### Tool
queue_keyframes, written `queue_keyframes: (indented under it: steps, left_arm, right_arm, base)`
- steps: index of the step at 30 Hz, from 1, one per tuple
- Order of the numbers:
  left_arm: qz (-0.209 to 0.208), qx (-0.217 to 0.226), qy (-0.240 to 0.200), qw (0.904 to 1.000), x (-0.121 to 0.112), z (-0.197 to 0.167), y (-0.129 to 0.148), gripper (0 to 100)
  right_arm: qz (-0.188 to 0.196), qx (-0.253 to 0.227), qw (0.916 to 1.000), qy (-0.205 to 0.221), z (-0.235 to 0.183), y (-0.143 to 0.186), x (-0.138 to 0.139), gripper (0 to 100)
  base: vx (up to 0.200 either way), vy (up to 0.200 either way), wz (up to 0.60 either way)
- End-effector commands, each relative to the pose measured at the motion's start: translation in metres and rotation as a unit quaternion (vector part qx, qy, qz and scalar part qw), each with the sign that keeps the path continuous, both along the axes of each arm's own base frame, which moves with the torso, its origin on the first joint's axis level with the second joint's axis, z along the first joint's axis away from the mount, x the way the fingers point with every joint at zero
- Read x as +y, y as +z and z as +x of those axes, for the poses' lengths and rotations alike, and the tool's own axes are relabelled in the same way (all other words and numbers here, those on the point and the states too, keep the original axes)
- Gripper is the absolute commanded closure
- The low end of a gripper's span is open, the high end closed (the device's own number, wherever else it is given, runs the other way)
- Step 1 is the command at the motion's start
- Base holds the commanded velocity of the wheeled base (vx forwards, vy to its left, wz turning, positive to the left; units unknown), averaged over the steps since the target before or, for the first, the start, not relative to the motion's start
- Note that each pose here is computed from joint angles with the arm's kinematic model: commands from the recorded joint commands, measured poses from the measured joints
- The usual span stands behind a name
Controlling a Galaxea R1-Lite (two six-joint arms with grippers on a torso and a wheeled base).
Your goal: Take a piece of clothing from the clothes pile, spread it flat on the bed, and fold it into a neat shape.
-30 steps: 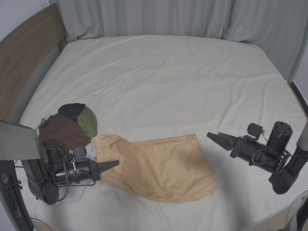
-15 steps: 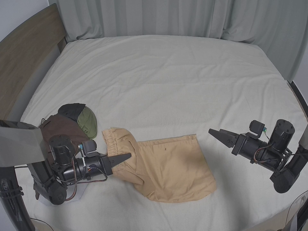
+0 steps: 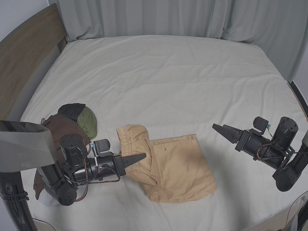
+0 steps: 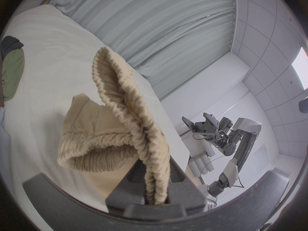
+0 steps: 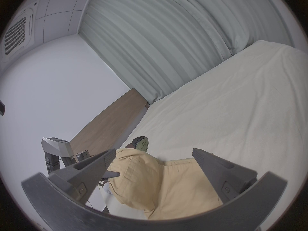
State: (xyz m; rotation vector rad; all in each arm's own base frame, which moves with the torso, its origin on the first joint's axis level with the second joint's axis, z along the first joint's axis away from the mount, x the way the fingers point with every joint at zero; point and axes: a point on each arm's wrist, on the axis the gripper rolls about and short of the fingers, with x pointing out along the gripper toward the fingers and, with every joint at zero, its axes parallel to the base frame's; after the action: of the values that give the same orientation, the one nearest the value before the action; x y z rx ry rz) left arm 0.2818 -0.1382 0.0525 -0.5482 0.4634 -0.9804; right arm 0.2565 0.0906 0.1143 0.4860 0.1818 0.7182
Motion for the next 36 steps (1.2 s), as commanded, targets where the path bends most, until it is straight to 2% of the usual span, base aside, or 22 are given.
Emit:
queue_keyframes:
  steps: [1,22,36]
  left_arm:
    - [-0.009,0.041,-0.015,0.999,-0.013,0.003,-0.014,100]
    - [-0.02,0.093,-0.04,0.9946,-0.049,0.015,-0.048,100]
    - [-0.027,0.102,-0.054,0.9929,-0.077,0.018,-0.063,100]
  right_arm:
    - [0.001,0.0,1.0,0.001,0.0,0.001,0.0,0]
    - [0.002,-0.001,1.0,0.0,0.0,0.001,0.0,0]
    - [0.001,0.002,1.0,-0.003,0.001,-0.001,-0.002,0]
  base:
    - [0.0,0.0,0.0]
    - [0.0,0.0,0.0]
    - [0.0,0.0,0.0]
